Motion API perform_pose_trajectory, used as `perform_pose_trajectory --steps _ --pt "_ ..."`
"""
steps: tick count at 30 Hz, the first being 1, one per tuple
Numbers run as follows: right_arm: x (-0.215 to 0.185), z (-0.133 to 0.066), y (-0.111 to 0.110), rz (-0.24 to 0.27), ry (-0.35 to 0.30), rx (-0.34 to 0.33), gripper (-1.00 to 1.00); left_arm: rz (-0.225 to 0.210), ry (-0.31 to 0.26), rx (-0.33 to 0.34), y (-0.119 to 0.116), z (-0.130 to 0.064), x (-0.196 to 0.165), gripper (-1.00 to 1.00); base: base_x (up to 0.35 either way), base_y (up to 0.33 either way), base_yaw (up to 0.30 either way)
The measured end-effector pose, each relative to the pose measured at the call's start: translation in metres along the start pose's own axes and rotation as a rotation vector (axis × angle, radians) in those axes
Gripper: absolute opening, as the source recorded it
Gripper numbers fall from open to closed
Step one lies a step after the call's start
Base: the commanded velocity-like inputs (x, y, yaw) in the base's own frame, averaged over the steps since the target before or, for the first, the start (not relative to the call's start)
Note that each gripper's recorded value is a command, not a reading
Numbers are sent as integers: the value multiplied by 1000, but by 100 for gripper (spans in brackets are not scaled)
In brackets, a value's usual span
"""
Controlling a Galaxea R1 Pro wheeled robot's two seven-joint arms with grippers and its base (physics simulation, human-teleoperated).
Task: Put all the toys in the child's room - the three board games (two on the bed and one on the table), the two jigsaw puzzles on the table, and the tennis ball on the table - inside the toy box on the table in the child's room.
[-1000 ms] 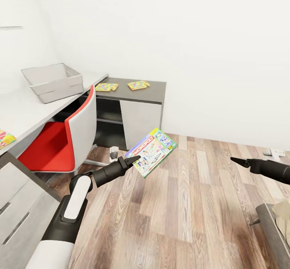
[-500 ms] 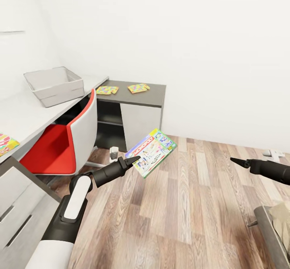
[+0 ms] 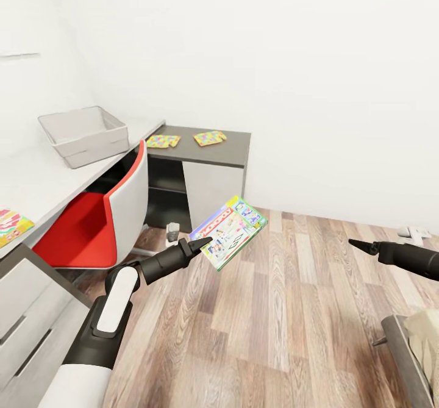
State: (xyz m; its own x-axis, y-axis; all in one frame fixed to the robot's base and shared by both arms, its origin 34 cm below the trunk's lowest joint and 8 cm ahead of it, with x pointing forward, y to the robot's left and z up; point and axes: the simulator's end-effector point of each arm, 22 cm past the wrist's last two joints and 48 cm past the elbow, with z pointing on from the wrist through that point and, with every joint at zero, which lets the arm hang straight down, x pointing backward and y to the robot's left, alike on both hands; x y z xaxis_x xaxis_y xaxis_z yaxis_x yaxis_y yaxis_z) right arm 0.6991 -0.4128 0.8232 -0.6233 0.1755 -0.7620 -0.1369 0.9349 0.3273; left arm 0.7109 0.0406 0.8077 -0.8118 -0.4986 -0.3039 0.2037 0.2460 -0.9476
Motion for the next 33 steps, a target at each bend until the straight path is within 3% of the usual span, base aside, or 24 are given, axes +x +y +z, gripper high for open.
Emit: perform_pose_trajectory --steps 33 --pt "-48 -29 19 0 0 -1 100 0 1 -1 -55 -3 -21 -100 0 0 0"
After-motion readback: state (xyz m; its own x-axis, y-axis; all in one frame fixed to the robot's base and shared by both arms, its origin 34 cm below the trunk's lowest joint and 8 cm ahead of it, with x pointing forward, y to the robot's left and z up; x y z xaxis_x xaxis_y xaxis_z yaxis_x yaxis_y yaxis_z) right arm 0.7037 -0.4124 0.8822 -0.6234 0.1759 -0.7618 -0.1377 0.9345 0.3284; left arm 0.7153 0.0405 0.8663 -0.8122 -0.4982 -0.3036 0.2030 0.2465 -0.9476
